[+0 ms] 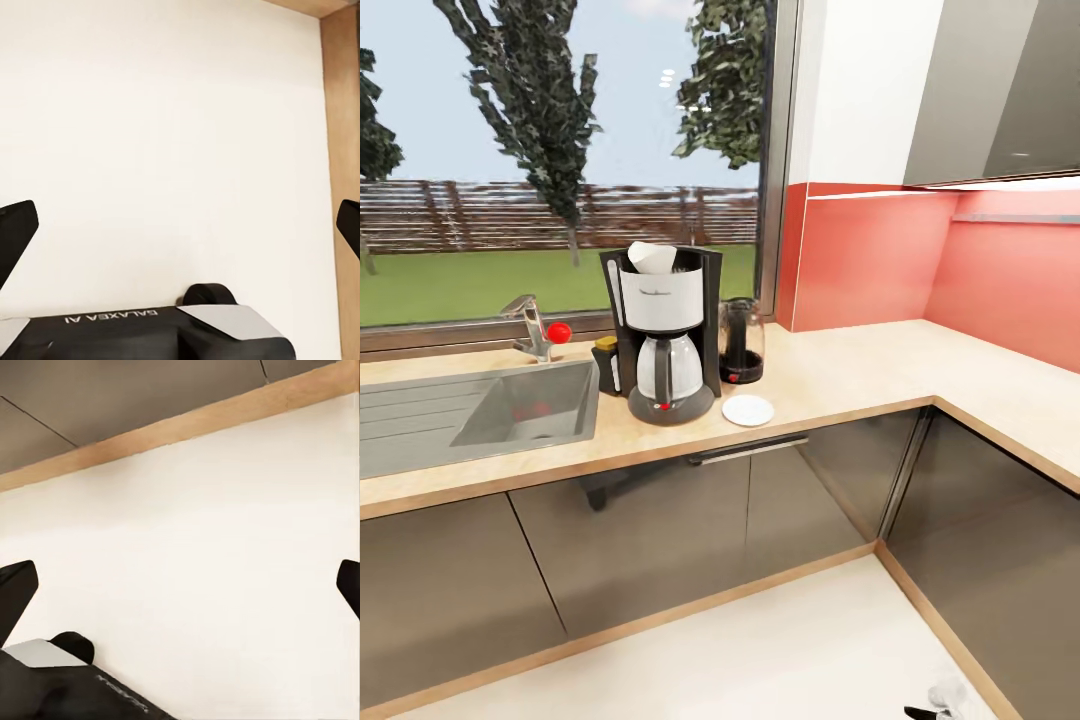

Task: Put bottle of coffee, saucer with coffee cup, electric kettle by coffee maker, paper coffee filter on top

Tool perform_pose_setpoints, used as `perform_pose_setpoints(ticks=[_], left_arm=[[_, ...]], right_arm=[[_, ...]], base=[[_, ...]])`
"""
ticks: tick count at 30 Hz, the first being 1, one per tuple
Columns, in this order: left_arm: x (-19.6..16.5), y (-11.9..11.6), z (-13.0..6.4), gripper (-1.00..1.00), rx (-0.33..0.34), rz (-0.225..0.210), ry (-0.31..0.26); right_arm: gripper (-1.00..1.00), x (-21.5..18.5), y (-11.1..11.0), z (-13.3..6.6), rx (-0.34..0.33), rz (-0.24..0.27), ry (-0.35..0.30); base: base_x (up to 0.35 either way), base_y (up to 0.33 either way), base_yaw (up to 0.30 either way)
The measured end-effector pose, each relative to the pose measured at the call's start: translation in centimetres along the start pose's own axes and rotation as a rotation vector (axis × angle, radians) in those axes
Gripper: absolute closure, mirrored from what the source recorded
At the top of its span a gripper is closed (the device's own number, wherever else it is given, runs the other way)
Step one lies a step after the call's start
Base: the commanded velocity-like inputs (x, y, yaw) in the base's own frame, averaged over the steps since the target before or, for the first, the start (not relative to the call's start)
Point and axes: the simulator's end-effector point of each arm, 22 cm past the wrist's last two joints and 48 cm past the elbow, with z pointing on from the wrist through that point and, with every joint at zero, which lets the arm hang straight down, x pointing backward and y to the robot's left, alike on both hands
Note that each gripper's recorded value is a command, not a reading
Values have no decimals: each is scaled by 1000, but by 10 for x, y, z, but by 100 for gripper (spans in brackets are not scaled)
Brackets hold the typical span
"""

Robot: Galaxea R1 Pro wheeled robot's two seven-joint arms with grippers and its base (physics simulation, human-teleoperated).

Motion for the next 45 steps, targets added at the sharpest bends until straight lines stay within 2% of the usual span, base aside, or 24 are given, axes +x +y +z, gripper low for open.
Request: perform_pose_setpoints(ticks=[4,8,11,29,41,45], left_arm=[[14,8,-1,-100,-16,-13,28],[27,13,-3,-100,-26,-24,52],[29,14,-3,-100,-28,-26,58],[31,15,-4,-100,-30,-28,61],[32,16,-4,-100,-33,-31,61],[37,24,-7,-100,-51,-53,68]], right_arm=[[-100,42,-32,-8,150,36,45],[-100,65,-47,-16,228,61,77],[-100,75,-51,-19,248,73,91],[-100,82,-54,-23,262,81,102],[-100,82,-55,-23,264,80,102],[-100,82,-55,-23,265,80,102]], base=[[0,0,0],[0,0,0],[0,0,0],[0,0,9],[0,0,246],[0,0,270]])
